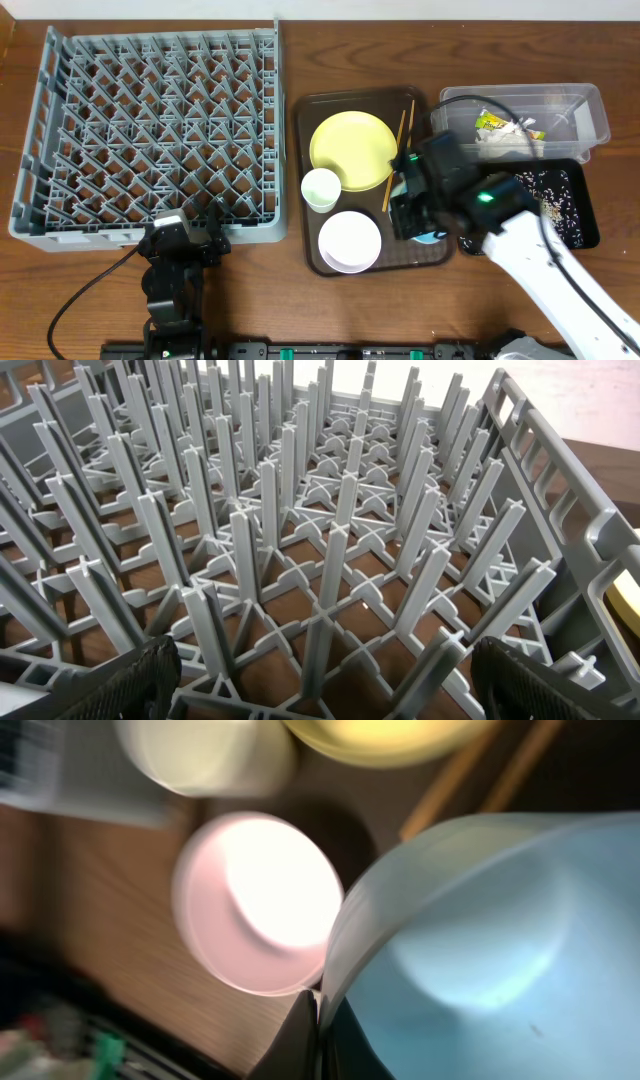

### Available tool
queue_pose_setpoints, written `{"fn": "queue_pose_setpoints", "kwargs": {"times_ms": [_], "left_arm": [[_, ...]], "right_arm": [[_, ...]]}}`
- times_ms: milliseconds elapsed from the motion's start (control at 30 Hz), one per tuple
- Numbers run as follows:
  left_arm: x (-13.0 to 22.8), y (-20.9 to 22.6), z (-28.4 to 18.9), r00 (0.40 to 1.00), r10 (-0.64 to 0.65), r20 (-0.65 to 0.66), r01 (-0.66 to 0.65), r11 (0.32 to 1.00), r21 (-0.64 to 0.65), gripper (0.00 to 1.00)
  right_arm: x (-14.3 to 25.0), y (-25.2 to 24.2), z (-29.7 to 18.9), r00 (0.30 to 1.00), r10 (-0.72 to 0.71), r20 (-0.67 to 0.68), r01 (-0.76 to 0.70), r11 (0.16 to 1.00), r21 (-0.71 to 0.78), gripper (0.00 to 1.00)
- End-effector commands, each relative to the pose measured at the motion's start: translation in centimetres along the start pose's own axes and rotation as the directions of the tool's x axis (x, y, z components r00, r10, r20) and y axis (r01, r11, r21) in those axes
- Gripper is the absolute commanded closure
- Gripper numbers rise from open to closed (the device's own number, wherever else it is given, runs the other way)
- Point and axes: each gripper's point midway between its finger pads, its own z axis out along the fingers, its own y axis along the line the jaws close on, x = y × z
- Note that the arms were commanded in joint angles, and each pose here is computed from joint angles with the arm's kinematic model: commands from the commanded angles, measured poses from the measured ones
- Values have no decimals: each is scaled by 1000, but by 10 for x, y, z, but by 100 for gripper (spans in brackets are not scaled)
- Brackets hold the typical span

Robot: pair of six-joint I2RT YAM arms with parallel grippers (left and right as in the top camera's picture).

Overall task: Sort waste into correct bins and load items into the dishwasher
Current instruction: 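Set the blue bowl back on the brown tray with right gripper, then grasp the white cup with right gripper and lift it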

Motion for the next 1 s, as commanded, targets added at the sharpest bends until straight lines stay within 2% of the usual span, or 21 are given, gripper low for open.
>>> {"fn": "queue_pose_setpoints", "kwargs": {"times_ms": [0,267,400,500,567,600,700,800,867,967], "left_arm": [[17,8,1,999,-14,-47,12,999,-38,7],[17,8,1,999,-14,-47,12,999,-38,6],[17,8,1,999,-14,-47,12,999,-38,7],[17,8,1,999,-14,-47,12,999,-38,7],[17,8,1,999,-14,-47,12,999,-38,7],[17,8,1,999,-14,-47,12,999,-38,7],[17,8,1,999,-14,-47,12,999,-38,7],[17,8,1,999,-14,-47,12,999,-38,7],[17,8,1,999,-13,-47,11,999,-42,6],[15,13,1,998,50,-45,-53,997,-64,7]], "right_arm": [[9,-14,22,997,17,-71,-6,989,150,99],[31,-26,71,965,69,-253,-10,974,226,99],[36,-28,80,954,80,-289,-9,971,237,98],[36,-28,81,953,80,-291,-10,972,235,85],[32,-28,82,958,78,-276,-13,973,230,73],[29,-27,82,961,77,-267,-15,974,226,70],[-10,-19,67,983,55,-177,-23,983,181,69],[-65,-1,37,999,4,-32,0,993,114,54],[-114,20,10,991,-27,133,19,998,64,43],[-140,33,4,973,-9,230,3,1000,27,39]]}}
